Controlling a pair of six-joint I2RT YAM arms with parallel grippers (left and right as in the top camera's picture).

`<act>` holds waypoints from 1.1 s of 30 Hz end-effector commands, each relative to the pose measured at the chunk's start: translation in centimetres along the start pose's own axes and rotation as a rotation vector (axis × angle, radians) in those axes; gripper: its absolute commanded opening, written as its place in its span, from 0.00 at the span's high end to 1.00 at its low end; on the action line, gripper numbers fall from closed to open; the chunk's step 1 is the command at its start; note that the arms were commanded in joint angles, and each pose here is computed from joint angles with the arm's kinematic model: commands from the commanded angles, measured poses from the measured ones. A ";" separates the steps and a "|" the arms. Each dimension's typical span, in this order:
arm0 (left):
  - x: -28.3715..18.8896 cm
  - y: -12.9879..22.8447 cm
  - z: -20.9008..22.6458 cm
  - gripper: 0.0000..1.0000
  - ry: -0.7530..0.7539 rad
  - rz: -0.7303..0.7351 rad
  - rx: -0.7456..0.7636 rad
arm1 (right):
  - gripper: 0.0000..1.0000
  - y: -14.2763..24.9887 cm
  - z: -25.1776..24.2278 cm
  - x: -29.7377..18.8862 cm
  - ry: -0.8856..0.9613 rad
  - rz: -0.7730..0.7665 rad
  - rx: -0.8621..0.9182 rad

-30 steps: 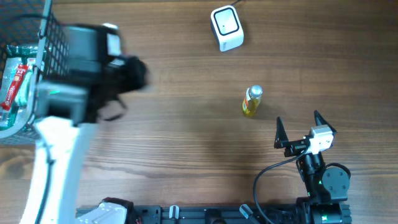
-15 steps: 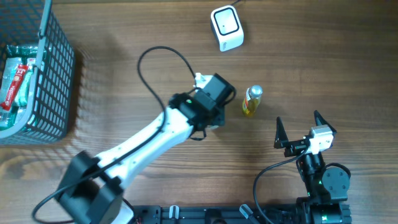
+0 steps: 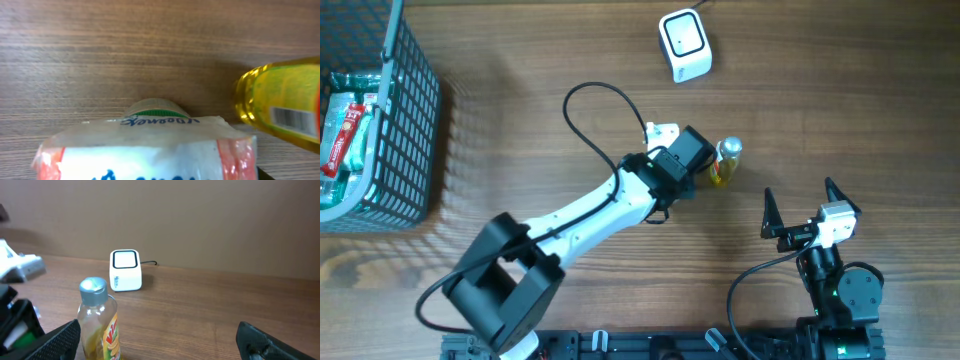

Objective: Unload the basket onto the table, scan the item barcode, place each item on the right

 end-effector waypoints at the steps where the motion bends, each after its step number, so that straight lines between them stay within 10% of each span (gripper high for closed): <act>1: 0.9 0.4 0.0 0.40 -0.019 0.007 -0.012 | 0.00 -0.1 -0.2 -0.1 0.019 -0.008 0.013; 9: 0.4 0.2 -0.2 0.00 -0.003 -0.001 -0.015 | 0.00 -0.1 -0.2 -0.1 0.019 -0.008 0.013; 33: -7.4 -2.5 -0.4 0.00 0.154 -0.159 -0.006 | 0.00 -0.1 -0.2 -0.1 0.019 -0.008 0.013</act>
Point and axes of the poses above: each gripper's point midway between its finger pads, its own x axis out along the fingers, its own z axis along the line the jaws close on, y = z × x, the point moved 9 cm from there along -x, back along the fingers, and after that the axes turned 6 degrees about -x, right-handed, at the moved point
